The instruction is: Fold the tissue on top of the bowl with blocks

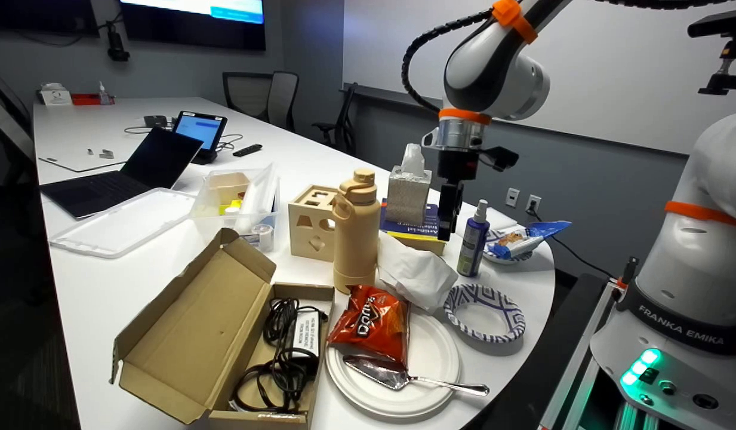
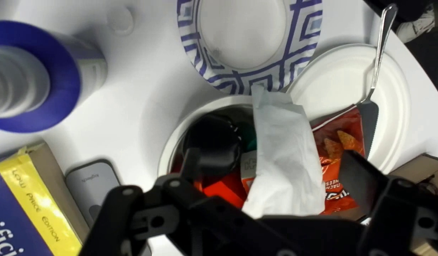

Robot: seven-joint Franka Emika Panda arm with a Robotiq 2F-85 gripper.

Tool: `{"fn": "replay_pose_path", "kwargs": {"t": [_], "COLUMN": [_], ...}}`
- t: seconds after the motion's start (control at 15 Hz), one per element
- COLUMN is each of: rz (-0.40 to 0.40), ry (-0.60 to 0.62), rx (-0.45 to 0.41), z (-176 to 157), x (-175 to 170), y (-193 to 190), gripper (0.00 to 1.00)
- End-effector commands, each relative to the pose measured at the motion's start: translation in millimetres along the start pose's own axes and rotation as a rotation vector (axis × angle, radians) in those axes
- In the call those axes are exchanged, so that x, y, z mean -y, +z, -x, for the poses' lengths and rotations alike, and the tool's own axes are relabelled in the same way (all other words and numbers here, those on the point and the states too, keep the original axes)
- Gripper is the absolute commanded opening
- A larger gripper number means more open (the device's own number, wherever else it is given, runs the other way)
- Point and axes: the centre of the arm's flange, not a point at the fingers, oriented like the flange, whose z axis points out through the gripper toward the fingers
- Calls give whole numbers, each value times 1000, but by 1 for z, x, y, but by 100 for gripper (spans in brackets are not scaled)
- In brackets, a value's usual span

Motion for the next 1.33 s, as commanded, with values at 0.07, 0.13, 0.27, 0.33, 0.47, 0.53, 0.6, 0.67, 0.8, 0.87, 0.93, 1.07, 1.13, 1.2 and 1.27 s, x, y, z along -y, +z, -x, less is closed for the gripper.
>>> {"fn": "replay_pose_path", "kwargs": {"t": [0.07, 0.13, 0.27, 0.33, 0.47, 0.53, 0.6, 0.67, 0.8, 0.87, 0.93, 1.07, 1.13, 1.2, 1.27], "rz": [-92, -110, -137, -151, -170, -174, -180, -186, -189, -189, -191, -193, -191, -188, -186], "ry": [74, 86, 104, 112, 135, 148, 154, 160, 168, 172, 173, 179, 179, 180, 184], "rx": [-31, -44, -49, -48, -29, -23, -21, -20, -22, -21, -19, -17, -12, -11, -6], "z": [47, 47, 46, 47, 53, 56, 57, 55, 52, 51, 51, 52, 53, 54, 55], "x": [5, 6, 8, 9, 11, 11, 11, 11, 11, 11, 11, 12, 12, 12, 13], "y": [34, 39, 46, 50, 57, 60, 64, 68, 74, 76, 79, 84, 86, 87, 87], "gripper": [100, 100, 100, 100, 100, 100, 100, 100, 100, 100, 100, 74, 73, 71, 62]}}
